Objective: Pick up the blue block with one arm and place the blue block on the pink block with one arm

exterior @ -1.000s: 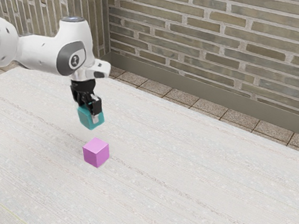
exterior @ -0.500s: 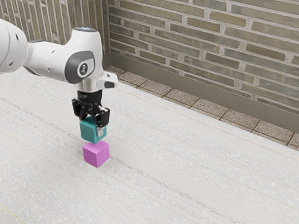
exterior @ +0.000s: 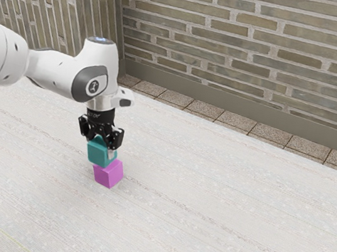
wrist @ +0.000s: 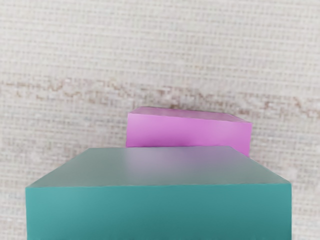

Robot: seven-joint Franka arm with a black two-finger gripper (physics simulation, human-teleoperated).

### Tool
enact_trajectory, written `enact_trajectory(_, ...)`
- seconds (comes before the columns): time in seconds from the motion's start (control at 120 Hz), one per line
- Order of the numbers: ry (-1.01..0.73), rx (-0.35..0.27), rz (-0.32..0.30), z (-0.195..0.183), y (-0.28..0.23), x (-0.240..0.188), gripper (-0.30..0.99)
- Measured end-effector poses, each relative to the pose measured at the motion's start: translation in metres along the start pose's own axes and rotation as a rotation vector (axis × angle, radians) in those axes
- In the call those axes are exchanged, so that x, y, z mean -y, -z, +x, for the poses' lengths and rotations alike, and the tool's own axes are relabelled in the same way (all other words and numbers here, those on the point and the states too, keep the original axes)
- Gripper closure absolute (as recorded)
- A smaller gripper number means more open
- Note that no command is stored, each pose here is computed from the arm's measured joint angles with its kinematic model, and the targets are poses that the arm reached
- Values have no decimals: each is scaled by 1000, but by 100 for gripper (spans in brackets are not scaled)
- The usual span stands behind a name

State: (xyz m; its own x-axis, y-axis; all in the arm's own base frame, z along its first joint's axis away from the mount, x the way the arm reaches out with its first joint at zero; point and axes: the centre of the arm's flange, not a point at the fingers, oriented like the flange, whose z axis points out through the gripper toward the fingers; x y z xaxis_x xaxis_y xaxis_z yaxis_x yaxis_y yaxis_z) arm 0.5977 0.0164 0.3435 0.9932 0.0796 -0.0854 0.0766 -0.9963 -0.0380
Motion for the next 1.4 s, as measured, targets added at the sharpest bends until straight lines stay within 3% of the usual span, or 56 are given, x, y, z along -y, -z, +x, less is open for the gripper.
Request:
enact_trajectory(0.533,-37,-58,20,-1,0,-9,30)
enact_trajectory(1.4,-89,-73,-7,-7,-13,-6,30)
